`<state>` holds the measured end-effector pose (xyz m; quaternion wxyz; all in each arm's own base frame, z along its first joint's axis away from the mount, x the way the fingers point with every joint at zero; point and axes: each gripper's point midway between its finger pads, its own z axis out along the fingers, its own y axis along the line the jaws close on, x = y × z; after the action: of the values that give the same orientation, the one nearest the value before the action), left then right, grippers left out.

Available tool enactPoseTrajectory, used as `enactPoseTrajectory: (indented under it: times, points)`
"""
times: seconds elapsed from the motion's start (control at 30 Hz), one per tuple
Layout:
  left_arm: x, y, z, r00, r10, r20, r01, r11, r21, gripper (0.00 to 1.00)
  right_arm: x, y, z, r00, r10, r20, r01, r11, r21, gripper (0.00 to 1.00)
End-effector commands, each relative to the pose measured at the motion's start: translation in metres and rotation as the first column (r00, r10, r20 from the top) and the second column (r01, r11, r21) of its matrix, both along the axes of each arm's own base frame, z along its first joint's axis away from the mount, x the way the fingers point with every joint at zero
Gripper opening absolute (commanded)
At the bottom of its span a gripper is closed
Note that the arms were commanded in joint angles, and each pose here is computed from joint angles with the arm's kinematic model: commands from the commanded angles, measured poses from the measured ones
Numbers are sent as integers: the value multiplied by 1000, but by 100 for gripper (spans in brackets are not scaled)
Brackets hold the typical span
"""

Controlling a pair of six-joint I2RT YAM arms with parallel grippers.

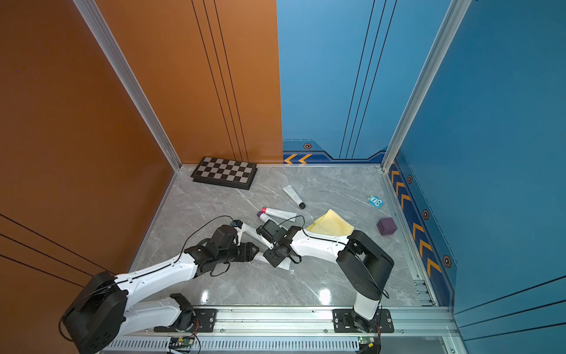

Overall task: Wipe the surface of the toothpaste tube
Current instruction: Adjust the toothpaste at the center of the board.

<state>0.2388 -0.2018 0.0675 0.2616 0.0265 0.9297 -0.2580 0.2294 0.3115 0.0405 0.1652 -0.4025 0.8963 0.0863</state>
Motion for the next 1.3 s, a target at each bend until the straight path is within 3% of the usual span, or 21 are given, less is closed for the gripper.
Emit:
enactPoseTrajectory:
  times: [0.0,0.43,0.67,0.83,1.03,1.27]
  points:
    - [-2,8,-2,1000,29,12,-29,1000,10,69,1,-9,-1,1000,-29,11,29,999,-22,67]
    - [-10,-4,-29,998,-24,-55,26,998,50,68,22,-24,2,993,-111,49,113,993,-37,67]
    - [-15,-3,-6,1000,-26,-6,25,1000,-5,71,21,-23,0,993,-114,38,115,993,-37,67]
    - [-25,-5,-14,998,-59,-31,59,998,5,67,22,-22,6,992,-118,42,119,993,-20,67]
    - [-34,-13,-1,989,-151,-5,151,987,56,65,33,-31,27,980,-187,68,185,982,35,65]
    - [-43,-29,-8,954,-300,-18,298,938,175,66,55,-60,68,937,-343,63,327,927,181,67]
